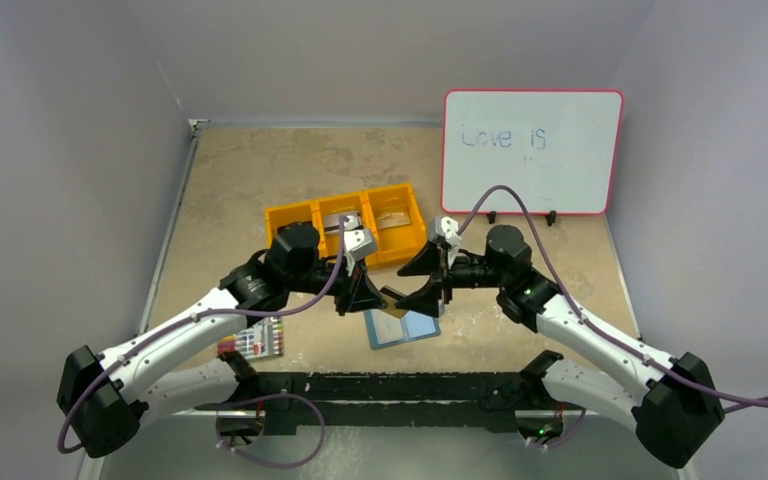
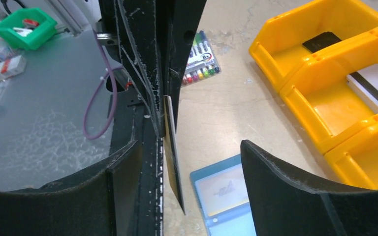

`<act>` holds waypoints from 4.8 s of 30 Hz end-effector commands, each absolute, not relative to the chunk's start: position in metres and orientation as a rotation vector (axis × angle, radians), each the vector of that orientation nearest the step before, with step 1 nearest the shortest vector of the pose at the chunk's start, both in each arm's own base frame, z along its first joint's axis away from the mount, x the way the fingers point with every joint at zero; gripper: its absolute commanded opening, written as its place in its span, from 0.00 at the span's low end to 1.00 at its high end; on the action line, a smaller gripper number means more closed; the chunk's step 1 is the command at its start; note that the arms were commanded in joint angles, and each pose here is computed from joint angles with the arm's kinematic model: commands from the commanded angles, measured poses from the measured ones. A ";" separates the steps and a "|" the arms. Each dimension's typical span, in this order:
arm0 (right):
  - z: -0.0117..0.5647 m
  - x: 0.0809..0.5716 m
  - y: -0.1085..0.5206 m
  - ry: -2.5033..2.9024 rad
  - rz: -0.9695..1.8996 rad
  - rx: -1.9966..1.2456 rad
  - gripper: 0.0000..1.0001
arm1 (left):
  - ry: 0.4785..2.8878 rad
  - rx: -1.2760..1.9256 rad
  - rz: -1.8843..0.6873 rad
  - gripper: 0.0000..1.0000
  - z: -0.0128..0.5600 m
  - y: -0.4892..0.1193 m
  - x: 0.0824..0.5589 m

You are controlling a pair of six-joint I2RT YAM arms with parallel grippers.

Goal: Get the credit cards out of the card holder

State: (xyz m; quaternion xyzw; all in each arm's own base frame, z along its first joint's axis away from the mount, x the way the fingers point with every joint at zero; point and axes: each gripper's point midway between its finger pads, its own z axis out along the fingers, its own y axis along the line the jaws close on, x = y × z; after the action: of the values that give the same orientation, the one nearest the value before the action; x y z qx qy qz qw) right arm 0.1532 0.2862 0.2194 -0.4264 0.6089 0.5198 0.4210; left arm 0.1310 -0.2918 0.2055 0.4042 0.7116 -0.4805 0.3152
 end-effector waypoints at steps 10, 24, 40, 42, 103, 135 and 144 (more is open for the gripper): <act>0.247 0.151 0.301 1.376 1.347 -1.254 0.43 | 1.735 1.056 -1.245 0.00 0.225 -0.291 0.135; 0.247 0.151 0.302 1.375 1.330 -1.296 0.17 | 1.731 1.026 -1.199 0.00 0.226 -0.286 0.140; 0.241 0.265 0.269 1.356 0.527 -1.140 0.00 | 1.593 0.015 -0.631 0.70 0.303 -0.149 0.220; 0.238 0.291 0.261 1.384 0.380 -1.119 0.00 | 1.589 -0.068 -0.568 0.71 0.298 -0.127 0.219; 0.125 0.417 0.304 1.250 -0.038 -1.617 0.00 | 1.863 -0.069 -0.171 0.79 0.241 -0.090 0.227; 0.092 0.451 0.303 1.193 -0.182 -1.651 0.23 | 1.885 -0.041 -0.163 0.78 0.235 -0.095 0.229; 0.095 0.442 0.300 1.218 -0.146 -1.701 0.27 | 1.893 -0.029 -0.162 0.78 0.233 -0.096 0.229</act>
State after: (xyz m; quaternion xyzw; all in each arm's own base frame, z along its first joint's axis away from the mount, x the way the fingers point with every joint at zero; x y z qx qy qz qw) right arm 0.4347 0.2943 0.0604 -0.7005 0.5251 -0.0539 0.4803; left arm 0.2248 -0.0920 0.2111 -0.0060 0.8253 -0.0514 0.5623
